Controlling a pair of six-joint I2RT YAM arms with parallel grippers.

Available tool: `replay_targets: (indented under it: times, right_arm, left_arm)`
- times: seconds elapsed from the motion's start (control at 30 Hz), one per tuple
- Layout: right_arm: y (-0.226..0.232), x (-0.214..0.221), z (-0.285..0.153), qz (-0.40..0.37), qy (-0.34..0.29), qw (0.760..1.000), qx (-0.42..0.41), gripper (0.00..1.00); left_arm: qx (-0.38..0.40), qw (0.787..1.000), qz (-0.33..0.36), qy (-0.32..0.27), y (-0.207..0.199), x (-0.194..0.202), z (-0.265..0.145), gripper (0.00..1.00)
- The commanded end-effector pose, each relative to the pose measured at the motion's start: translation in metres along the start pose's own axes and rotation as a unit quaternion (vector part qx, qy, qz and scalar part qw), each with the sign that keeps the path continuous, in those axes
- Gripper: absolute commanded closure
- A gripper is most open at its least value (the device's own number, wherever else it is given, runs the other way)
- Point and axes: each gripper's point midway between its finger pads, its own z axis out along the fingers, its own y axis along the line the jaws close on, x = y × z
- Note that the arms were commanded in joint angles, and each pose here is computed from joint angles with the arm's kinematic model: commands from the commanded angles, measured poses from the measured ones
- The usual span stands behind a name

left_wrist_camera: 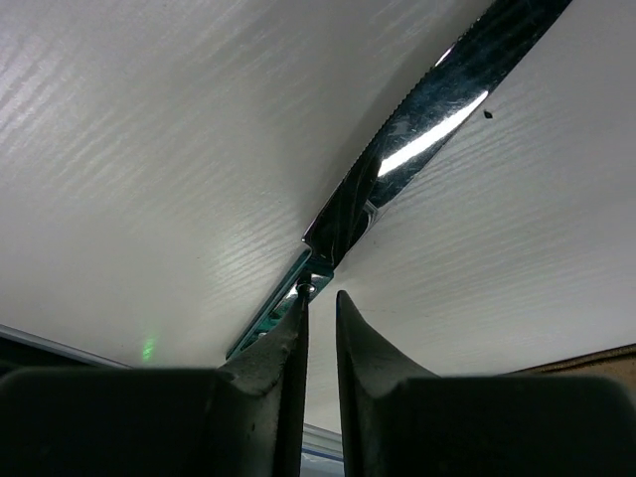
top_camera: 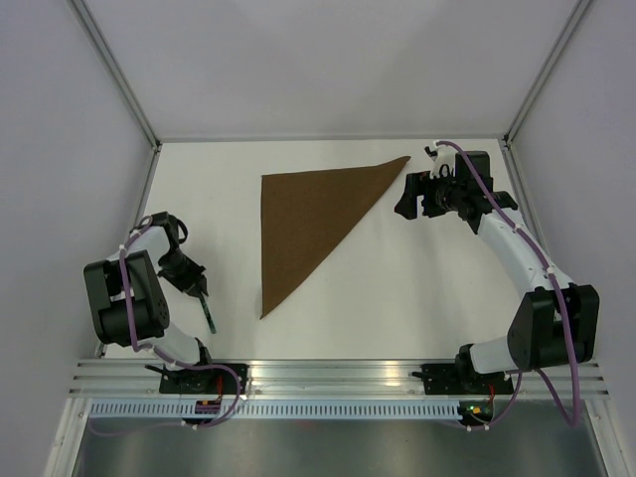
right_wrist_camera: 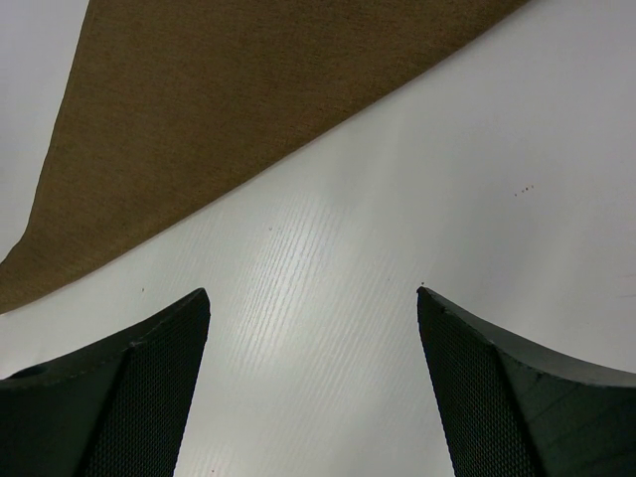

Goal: Fold the napkin, place the utensils inside, and roll it up
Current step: Grab a utensil with the left arm

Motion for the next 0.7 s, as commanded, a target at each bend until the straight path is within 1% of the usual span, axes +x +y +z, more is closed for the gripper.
replay_targets:
  times: [0.0,0.17,0.27,0.37,0.4,0.47,0.5,0.6,0.67]
  right_arm:
    - [0.002,-0.005,0.0,0.0,-0.006,1.0,-0.002,0.1]
    - [0.001,-0.003,0.002,0.0,-0.003,1.0,-0.002,0.11]
    - [0.001,-0.004,0.002,-0.001,-0.003,1.0,-0.002,0.1]
    - [0.001,-0.003,0.002,0.0,-0.003,1.0,-0.002,0.11]
    - [0.001,-0.003,0.002,-0.001,-0.003,1.0,-0.002,0.11]
    - [0.0,-0.004,0.001,-0.001,-0.004,1.0,-0.001,0.11]
    - [0.001,-0.004,0.001,-0.001,-0.003,1.0,-0.002,0.11]
    - [0.001,-0.005,0.0,-0.001,-0.006,1.0,-0.001,0.11]
    - [0.0,-0.004,0.001,-0.001,-0.005,1.0,0.0,0.11]
  left_arm:
    - [0.059,0.998,-0.022,-0.019,-0.035,-0.015,0.026,0.81]
    - [0.073,0.997,-0.014,-0.026,-0.047,-0.02,0.019,0.82]
    - [0.09,0.995,-0.003,-0.039,-0.059,-0.027,0.01,0.79]
    - [0.112,0.992,0.014,-0.061,-0.07,-0.035,-0.007,0.72]
    - [0.122,0.99,0.017,-0.07,-0.075,-0.039,-0.014,0.66]
    - [0.138,0.986,0.031,-0.091,-0.078,-0.043,-0.029,0.6]
    - [0.144,0.984,0.036,-0.099,-0.08,-0.046,-0.037,0.55]
    - [0.149,0.98,0.052,-0.124,-0.08,-0.051,-0.058,0.5]
    - [0.15,0.978,0.06,-0.132,-0.077,-0.049,-0.067,0.5]
